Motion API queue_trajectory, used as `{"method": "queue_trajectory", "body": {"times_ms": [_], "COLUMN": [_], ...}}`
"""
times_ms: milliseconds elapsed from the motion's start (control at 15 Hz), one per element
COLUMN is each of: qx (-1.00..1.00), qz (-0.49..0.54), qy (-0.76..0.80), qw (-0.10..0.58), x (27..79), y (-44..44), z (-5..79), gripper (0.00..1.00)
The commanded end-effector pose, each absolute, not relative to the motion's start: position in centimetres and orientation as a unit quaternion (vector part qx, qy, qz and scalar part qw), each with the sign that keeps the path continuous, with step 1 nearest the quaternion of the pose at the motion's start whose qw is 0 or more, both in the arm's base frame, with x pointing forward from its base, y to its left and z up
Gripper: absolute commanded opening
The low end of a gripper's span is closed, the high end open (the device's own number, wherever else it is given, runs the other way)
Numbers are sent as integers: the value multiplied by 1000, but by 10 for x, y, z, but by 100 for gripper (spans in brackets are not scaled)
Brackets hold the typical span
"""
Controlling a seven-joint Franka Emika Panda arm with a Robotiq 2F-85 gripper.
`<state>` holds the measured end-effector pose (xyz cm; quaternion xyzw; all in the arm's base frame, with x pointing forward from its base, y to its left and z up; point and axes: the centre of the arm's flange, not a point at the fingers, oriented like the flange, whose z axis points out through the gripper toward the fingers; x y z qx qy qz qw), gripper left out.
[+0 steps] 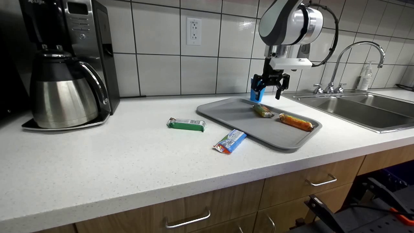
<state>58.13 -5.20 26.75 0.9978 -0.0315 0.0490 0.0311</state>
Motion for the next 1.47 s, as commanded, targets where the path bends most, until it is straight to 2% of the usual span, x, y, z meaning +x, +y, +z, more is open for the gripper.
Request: {"method": "queue_trajectory", "body": {"times_ms": [0, 667, 1400], "qx": [998, 998, 995], "qz": [49, 52, 57], "qy": [-31, -13, 71], "qw": [31, 36, 27], "x": [581, 582, 583], "y": [-52, -43, 21], "z": [268, 272, 277], "gripper": [100, 100, 100]}}
